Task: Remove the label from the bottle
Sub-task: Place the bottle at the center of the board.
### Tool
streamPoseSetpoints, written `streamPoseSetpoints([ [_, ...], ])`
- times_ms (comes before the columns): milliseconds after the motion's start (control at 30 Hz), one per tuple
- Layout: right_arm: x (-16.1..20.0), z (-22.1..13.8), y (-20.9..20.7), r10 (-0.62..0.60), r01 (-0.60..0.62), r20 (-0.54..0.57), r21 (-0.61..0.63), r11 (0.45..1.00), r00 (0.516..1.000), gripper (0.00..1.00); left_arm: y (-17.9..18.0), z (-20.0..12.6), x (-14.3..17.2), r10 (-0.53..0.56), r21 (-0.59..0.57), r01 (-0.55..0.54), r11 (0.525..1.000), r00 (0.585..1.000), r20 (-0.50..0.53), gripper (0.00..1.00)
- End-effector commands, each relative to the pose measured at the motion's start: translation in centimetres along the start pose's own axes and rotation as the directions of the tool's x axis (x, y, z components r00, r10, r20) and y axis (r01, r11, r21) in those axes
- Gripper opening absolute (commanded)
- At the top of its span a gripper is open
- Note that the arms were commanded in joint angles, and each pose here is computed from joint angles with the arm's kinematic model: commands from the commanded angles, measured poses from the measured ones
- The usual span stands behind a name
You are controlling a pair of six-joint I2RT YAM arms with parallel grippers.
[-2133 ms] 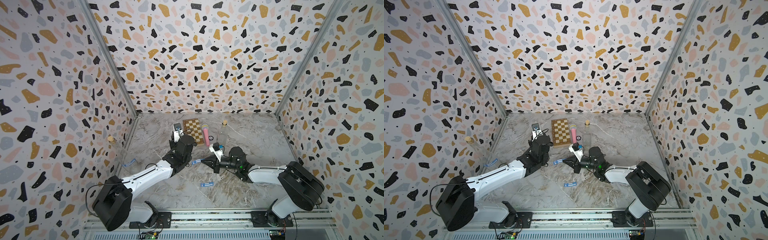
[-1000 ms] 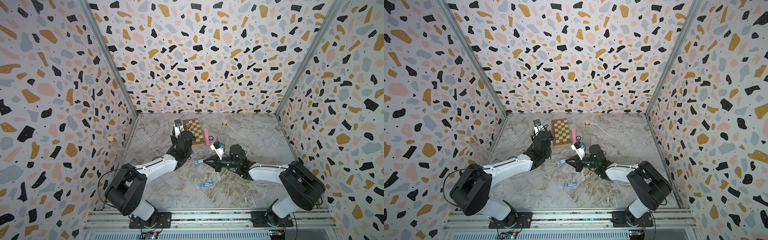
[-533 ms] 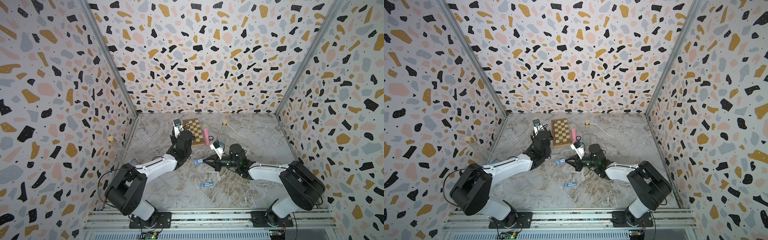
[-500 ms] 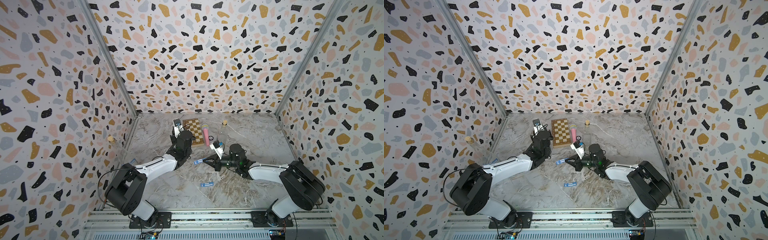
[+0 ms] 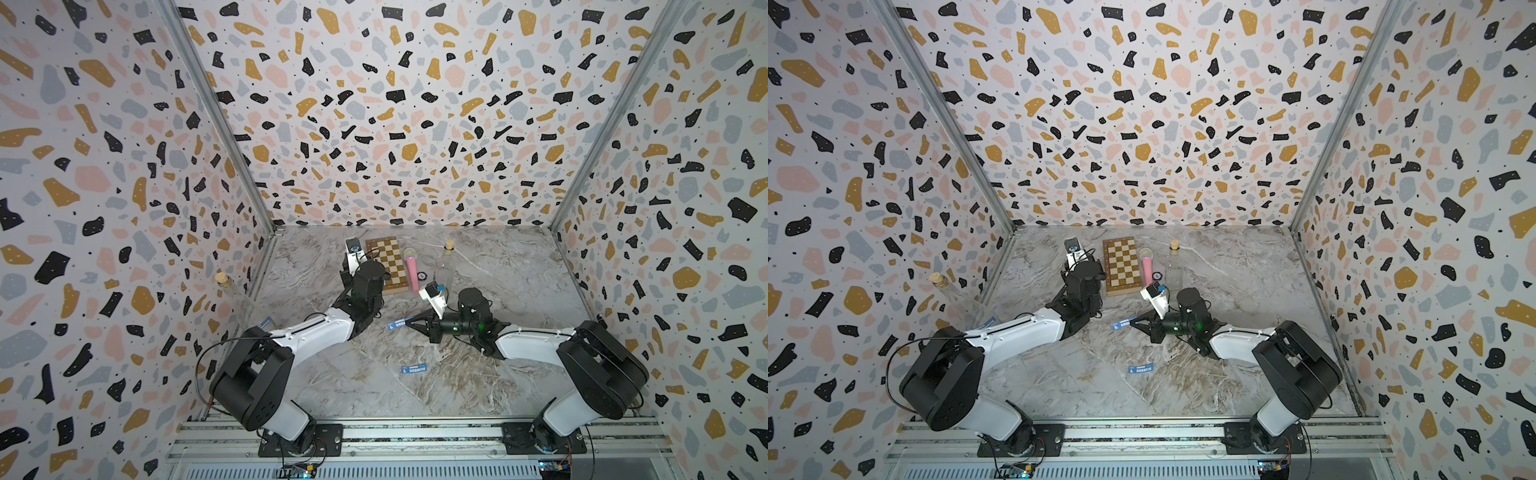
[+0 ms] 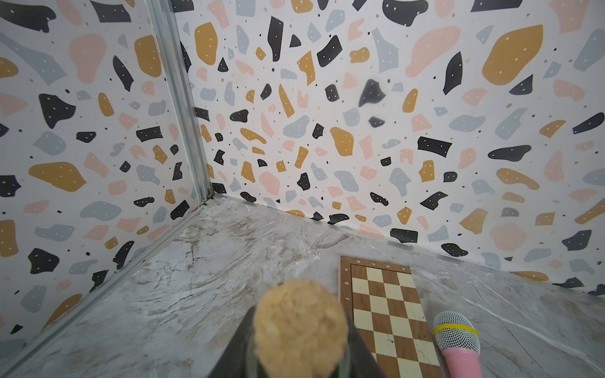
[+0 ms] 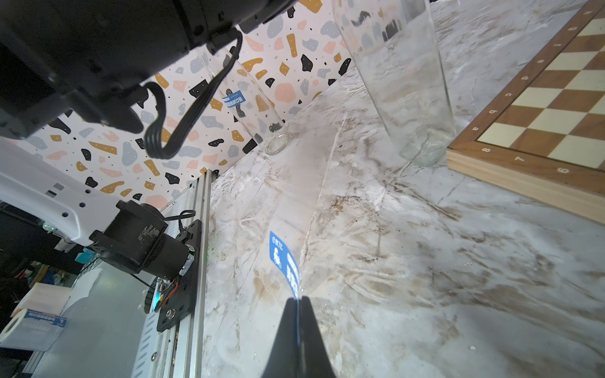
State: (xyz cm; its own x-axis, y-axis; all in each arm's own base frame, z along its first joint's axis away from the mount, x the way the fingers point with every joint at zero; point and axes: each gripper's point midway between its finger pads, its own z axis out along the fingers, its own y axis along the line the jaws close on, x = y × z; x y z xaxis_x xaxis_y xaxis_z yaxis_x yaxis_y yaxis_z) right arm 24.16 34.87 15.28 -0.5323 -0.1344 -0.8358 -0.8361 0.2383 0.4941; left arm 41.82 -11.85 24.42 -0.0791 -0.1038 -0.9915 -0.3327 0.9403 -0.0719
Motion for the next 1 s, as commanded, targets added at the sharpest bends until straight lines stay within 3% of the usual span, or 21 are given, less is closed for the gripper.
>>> streamPoseSetpoints([
  [0, -1.2, 0.0, 0.4, -0.007, 0.007, 0.019, -0.018, 1.000, 1.000, 0.00, 0.0, -0.2, -2.6, -0.070, 0.004, 0.070, 0.998, 0.996, 0.048, 0.39],
  [133, -1.3, 0.0, 0.5, -0.002, 0.003, 0.020, -0.019, 1.000, 1.000, 0.00, 0.0, -0.3, -2.8, -0.070, 0.010, 0.069, 0.998, 0.996, 0.049, 0.48],
  [633, -1.3, -0.2, 0.5, 0.004, -0.004, 0.022, -0.009, 1.000, 1.000, 0.00, 0.6, -0.8, -2.9, -0.070, 0.015, 0.070, 0.997, 0.997, 0.043, 0.59],
  [833, -1.1, -0.2, 0.8, 0.014, -0.014, 0.018, -0.022, 1.000, 1.000, 0.01, 1.4, -1.4, -2.5, -0.057, 0.007, 0.056, 0.998, 0.998, 0.028, 0.81],
  [967, -1.0, -0.3, 1.1, 0.030, -0.029, 0.012, -0.029, 0.999, 0.999, 0.02, 2.4, -2.1, -2.8, -0.056, 0.009, 0.056, 0.998, 0.998, 0.028, 0.86],
])
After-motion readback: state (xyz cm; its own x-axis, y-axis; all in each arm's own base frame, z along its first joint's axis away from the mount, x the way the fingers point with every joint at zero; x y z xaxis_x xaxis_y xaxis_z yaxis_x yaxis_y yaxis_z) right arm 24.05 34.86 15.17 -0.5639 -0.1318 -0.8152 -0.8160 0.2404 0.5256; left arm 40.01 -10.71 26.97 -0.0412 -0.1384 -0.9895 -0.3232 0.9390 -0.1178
